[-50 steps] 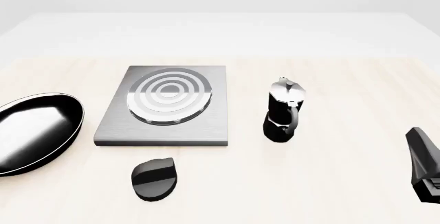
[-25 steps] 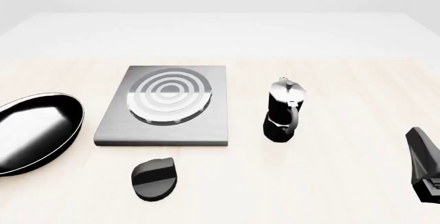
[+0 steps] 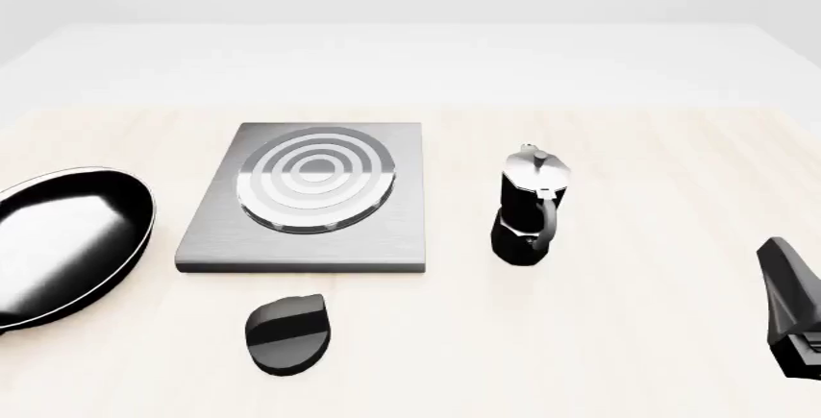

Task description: Turn on the stove and put the frying pan on it.

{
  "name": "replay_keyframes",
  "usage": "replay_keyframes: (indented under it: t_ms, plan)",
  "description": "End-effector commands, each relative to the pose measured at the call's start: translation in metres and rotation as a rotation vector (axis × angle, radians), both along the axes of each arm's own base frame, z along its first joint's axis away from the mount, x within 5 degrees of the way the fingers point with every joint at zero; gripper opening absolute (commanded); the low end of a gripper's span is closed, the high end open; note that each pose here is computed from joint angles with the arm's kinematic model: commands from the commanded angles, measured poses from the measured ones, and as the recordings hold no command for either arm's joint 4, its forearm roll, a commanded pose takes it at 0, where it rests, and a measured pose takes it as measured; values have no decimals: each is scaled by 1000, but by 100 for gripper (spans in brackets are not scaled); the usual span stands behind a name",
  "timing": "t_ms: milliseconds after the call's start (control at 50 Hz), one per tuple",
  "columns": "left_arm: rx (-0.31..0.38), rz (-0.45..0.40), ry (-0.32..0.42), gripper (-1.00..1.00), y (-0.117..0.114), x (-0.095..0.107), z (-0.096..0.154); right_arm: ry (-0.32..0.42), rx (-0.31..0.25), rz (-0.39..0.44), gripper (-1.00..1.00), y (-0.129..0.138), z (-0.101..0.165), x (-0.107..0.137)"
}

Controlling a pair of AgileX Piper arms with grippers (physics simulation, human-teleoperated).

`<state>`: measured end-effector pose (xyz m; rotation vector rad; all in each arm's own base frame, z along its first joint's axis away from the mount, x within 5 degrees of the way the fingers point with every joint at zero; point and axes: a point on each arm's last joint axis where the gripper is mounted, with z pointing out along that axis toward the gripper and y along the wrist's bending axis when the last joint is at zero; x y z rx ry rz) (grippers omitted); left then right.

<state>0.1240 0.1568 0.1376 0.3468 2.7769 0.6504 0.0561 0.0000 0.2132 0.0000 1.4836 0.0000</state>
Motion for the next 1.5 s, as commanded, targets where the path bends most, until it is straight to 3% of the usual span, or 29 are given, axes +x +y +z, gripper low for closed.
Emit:
replay_keyframes:
  t_ms: [20,260,700,840,900,940,960,980,1220,1500]
  plan:
    - [-44,34,-17,-100,-9,0,-18,0,0,0,100,0,0,0]
    - [-38,32,-38,-100,-13,3,-1,0,0,0,100,0,0,0]
    - [-20,23,-124,-100,-24,14,62,0,0,0,100,0,0,0]
    - [-18,9,-136,-100,-29,15,72,0,0,0,100,0,0,0]
    - [-47,-5,-160,-100,-38,25,82,0,0,0,100,0,0,0]
    - [-50,-9,-163,-100,-39,26,83,0,0,0,100,0,0,0]
    - [-15,-32,-148,-100,-39,17,78,0,0,0,100,0,0,0]
    - [-43,-20,-154,-100,-40,23,80,0,0,0,100,0,0,0]
    - [-40,-52,-168,-100,-47,26,91,0,0,0,100,0,0,0]
    - [-70,-162,-195,-100,-75,36,111,0,0,0,100,0,0,0]
